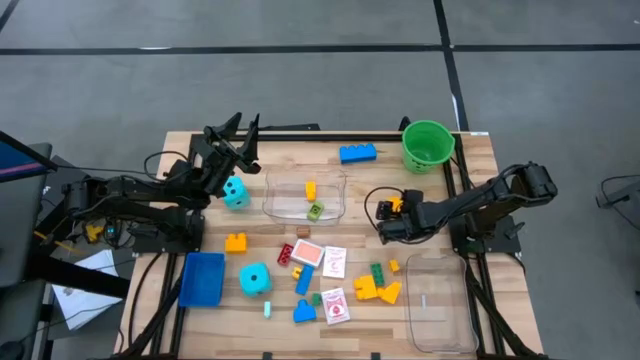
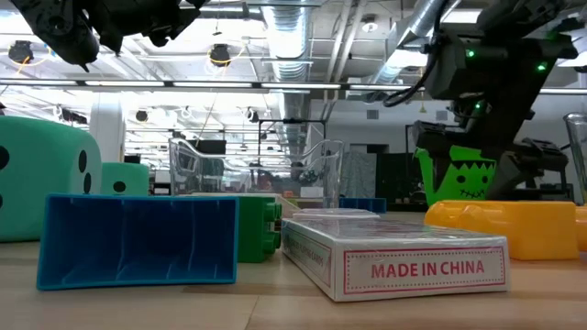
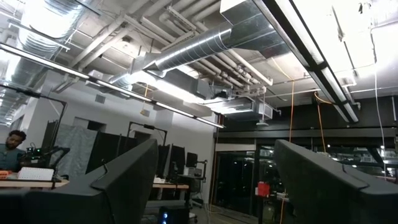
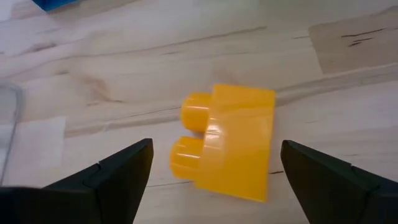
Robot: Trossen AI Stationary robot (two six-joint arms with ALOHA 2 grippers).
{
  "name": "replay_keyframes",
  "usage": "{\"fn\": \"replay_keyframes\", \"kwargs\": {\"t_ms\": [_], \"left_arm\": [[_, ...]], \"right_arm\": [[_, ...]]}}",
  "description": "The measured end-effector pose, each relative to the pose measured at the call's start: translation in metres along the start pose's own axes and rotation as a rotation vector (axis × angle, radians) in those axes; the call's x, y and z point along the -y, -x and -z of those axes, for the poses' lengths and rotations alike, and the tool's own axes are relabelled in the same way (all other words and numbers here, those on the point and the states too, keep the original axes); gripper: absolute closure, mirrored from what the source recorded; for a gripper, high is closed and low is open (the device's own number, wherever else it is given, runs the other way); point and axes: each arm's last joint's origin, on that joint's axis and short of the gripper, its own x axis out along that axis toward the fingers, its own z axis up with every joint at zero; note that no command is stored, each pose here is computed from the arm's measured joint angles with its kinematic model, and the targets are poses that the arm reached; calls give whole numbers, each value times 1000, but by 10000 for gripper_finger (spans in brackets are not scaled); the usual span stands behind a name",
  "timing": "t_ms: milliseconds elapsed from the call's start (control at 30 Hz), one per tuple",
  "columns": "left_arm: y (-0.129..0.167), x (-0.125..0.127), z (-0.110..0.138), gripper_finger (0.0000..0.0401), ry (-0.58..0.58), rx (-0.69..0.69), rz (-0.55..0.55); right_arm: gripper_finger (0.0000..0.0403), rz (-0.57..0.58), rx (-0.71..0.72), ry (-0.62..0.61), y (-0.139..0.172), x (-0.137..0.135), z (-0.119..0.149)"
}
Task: Pick & Place Toys
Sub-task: Put the yellow game piece into the top transparent bin
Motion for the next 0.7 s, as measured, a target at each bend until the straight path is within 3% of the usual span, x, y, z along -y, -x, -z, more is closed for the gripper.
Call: {"fn": "replay_keyframes", "kwargs": {"t_ms": [267, 700], "left_arm": [[0, 0, 0, 86, 11, -1, 6], [0, 1, 0, 86, 16, 2, 18]], "right_arm": [[58, 114, -17, 36, -25, 0, 16], [58, 142, -4, 50, -27, 2, 15]]}}
